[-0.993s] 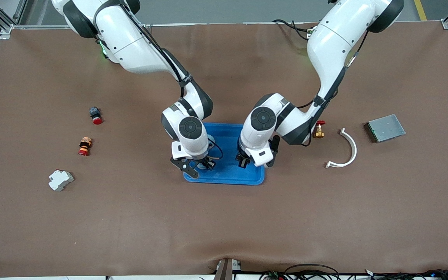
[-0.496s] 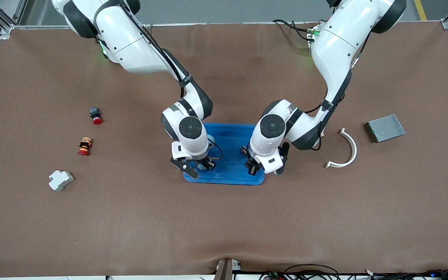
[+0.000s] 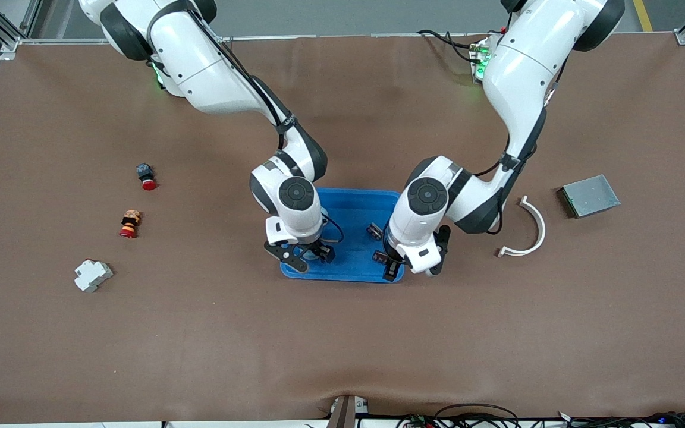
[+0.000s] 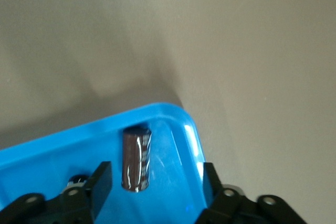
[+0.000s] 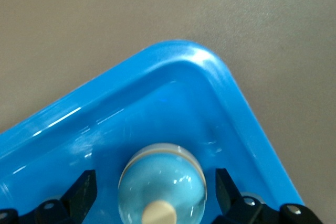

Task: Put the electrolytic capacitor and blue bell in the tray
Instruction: 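Release the bell in the tray while the left gripper releases the capacitor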

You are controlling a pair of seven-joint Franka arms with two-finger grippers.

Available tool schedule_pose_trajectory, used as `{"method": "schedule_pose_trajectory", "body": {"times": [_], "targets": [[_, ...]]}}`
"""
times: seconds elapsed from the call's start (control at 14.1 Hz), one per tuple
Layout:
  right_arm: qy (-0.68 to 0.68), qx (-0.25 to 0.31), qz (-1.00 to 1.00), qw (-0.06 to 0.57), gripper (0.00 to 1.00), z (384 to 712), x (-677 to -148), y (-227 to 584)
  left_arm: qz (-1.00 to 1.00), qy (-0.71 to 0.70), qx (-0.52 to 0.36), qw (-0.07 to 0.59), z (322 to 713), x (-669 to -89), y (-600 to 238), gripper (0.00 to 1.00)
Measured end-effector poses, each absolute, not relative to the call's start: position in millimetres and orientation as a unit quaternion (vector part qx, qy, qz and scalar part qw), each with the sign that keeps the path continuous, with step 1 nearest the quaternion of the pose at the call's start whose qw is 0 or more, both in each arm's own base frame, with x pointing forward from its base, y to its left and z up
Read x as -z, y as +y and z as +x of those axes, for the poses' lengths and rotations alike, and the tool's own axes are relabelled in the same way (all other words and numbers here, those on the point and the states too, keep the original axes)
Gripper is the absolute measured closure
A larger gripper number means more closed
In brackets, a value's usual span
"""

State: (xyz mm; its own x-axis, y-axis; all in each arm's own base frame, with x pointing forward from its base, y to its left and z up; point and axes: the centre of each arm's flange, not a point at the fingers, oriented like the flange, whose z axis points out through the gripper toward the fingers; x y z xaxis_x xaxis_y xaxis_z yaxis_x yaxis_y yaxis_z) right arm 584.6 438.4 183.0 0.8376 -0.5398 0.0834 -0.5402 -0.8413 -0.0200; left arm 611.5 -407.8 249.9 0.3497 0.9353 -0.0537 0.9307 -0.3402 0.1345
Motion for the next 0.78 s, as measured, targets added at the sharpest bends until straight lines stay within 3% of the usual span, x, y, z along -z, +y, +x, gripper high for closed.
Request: {"method": "schedule_pose_trajectory", "body": {"times": [0.14, 0.5, 0.78], "targets": [[-0.277, -0.036, 0.960, 0.014, 0.00, 581, -191, 447, 0.822, 0.567, -0.013, 0.050, 606, -259, -412, 0.01], [-0.277, -0.022, 0.960, 0.045, 0.00, 586, -231, 454, 0.853, 0.522, -0.019, 0.000, 604, -328, -389, 0.00], [-0.241, -0.011, 0.969, 0.061, 0.00, 614, -283, 430, 0.884, 0.466, -0.024, -0.033, 614, -407, -324, 0.00]]}}
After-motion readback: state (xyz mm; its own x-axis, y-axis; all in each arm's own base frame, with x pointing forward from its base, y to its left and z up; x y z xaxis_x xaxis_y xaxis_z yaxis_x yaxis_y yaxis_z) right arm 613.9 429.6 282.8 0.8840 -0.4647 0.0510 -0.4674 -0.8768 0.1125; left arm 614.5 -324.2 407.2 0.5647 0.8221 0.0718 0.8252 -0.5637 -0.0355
